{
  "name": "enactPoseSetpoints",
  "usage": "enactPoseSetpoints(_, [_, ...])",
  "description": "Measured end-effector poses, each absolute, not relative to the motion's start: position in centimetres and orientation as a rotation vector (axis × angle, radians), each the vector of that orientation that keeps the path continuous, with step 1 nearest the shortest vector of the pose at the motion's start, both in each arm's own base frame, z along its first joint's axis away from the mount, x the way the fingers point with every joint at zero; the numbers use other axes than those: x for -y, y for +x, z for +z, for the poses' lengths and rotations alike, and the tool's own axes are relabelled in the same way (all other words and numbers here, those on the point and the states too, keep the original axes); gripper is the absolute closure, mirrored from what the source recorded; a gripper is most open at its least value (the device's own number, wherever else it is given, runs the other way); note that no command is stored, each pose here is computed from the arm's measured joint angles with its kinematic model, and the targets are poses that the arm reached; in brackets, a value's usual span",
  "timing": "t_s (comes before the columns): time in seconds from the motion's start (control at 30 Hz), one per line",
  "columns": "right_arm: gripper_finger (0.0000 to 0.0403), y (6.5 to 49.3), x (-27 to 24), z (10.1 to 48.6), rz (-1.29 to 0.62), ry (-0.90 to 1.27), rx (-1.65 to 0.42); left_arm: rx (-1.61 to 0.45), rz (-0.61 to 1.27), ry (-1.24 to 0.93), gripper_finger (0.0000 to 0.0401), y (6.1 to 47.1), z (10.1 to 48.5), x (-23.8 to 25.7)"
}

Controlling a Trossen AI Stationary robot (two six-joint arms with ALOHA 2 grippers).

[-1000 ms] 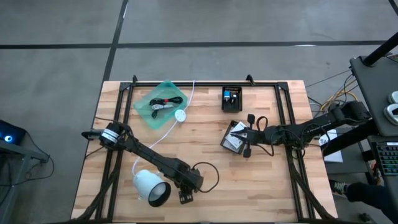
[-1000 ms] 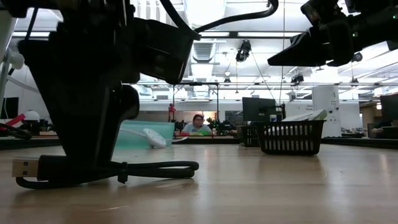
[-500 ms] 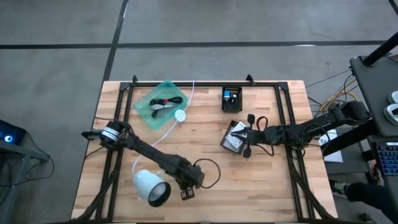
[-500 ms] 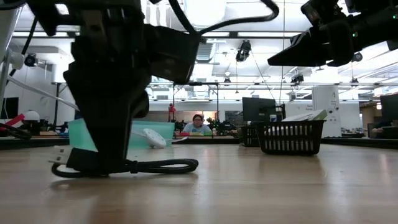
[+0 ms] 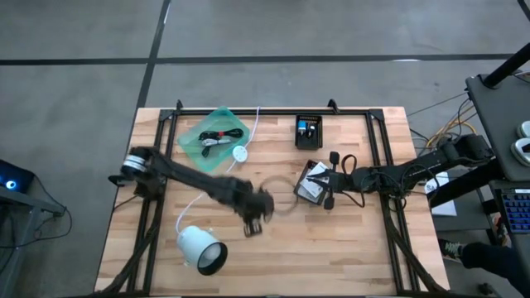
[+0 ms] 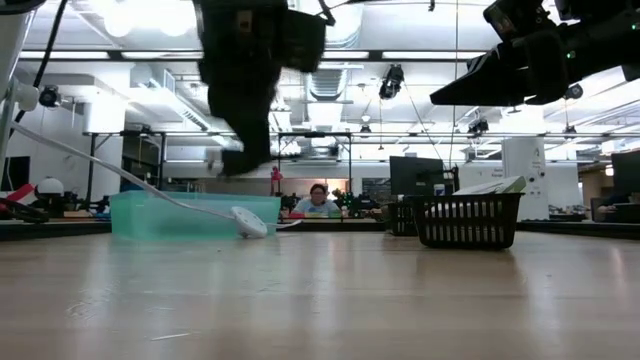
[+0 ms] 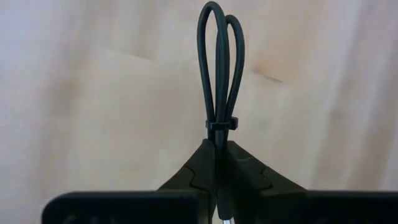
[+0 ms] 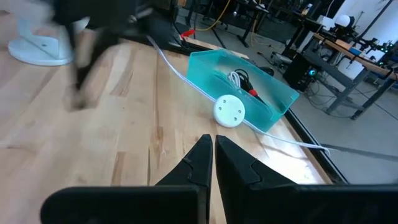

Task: Pick and place items into bin
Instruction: Put the black charger cable into the green bin

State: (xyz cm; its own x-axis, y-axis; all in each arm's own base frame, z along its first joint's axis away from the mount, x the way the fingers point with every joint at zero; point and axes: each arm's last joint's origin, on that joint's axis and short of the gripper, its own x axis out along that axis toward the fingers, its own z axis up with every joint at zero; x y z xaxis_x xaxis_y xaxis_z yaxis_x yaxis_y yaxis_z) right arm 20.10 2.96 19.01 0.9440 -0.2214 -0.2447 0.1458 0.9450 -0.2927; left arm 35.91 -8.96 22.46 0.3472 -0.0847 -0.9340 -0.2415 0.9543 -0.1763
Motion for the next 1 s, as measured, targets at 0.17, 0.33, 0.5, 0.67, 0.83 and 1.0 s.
enactPoseSetpoints(0.17, [0.0394,20.1,-3.0,19.0,-0.190,-0.273,-0.281,-1.183,0.265,-0.264,0.0393,33.3,26.7,3.9])
enactPoseSetpoints(0.33, [0.0394,20.1,-2.9,18.9,-0.190,-0.276,-0.287,-1.135,0.516,-0.284,0.0393,29.6,30.1,-1.9])
enactPoseSetpoints(0.5, [0.0394,20.0,-2.9,18.8,-0.187,-0.290,-0.292,-1.096,0.704,-0.377,0.0393,26.4,31.3,-7.1])
enactPoseSetpoints(0.67, [0.0394,20.0,-2.9,18.7,-0.185,-0.304,-0.295,-1.133,0.707,-0.493,0.0393,24.2,30.4,-11.2])
enactPoseSetpoints(0.83, [0.0394,20.0,-2.9,18.7,-0.183,-0.315,-0.297,-1.177,0.791,-0.549,0.0387,22.9,28.9,-14.0])
enactPoseSetpoints(1.0, [0.0394,20.0,-2.9,18.7,-0.183,-0.315,-0.298,-1.213,0.782,-0.504,0.0347,22.5,28.0,-15.3])
